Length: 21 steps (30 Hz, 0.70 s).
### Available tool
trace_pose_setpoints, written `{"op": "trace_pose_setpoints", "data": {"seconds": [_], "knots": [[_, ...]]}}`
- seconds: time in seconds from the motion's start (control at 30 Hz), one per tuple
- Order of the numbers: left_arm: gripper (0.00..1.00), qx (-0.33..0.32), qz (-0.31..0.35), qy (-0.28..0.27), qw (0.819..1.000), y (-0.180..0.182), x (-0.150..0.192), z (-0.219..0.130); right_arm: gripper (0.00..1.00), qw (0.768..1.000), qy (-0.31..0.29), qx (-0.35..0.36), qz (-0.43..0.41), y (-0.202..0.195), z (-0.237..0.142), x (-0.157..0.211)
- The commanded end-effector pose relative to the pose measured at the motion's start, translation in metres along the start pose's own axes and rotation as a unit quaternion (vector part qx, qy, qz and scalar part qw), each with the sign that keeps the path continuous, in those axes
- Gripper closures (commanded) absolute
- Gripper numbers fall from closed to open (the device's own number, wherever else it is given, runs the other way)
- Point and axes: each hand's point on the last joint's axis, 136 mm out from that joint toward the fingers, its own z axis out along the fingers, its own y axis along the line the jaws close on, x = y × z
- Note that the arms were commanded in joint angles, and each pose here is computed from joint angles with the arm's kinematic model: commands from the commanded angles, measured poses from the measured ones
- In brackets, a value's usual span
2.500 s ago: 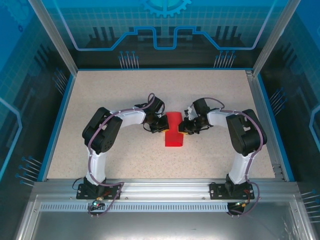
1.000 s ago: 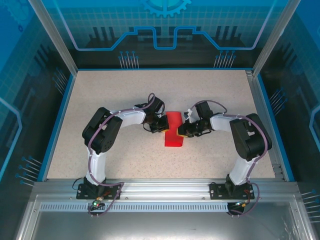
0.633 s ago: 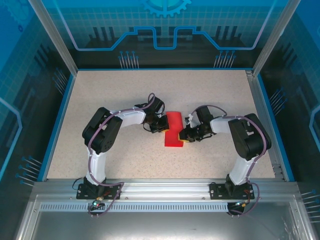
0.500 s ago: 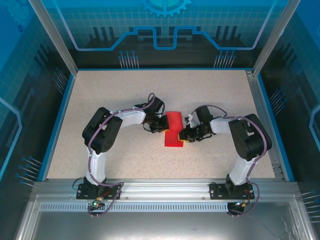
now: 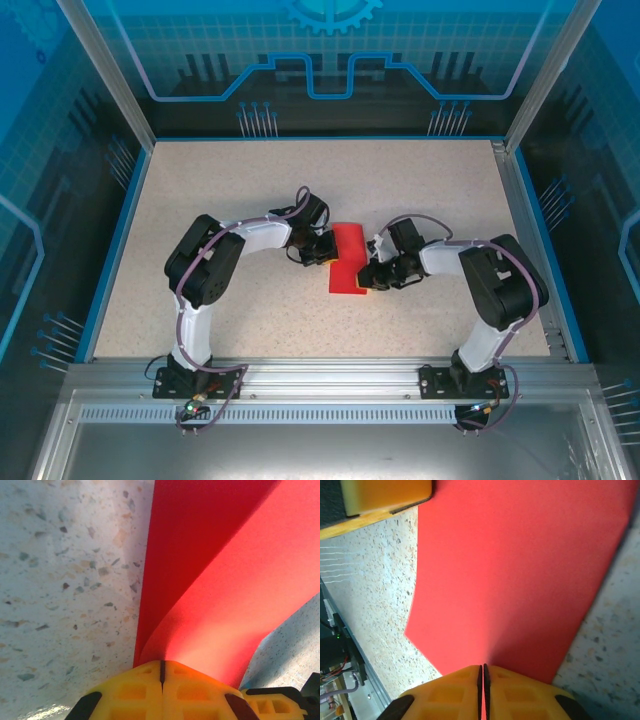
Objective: Fold a paper plane with a square sheet of paper (pick it up from the middle)
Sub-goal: First fold in half a square sheet of paper at the center of the table.
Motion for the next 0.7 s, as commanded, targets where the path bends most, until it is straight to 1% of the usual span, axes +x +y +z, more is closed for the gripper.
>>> {"op": "trace_pose_setpoints", "data": {"seconds": [0.0,0.1,0.33,0.43,0.67], "knots": [[1.0,-0.06,-0.009,0.034,0.998,0.038,0.022,0.017,0.87,1.0,0.015,0.023,0.005,-0.015,0.011,0.015],[1.0,-0.061,-0.009,0.034,0.998,0.039,0.022,0.017,0.87,1.0,0.011,0.017,-0.001,-0.009,0.009,0.011],[1.0,-0.061,-0.01,0.034,0.997,0.04,0.023,0.017,0.87,0.999,-0.016,-0.028,-0.033,0.023,-0.011,0.005],[1.0,-0.059,-0.01,0.034,0.998,0.039,0.022,0.018,0.87,0.999,-0.01,-0.025,-0.028,0.018,-0.008,0.01],[1.0,-0.061,-0.009,0.035,0.997,0.04,0.023,0.018,0.87,1.0,0.014,0.008,-0.001,-0.01,0.007,0.031]]}}
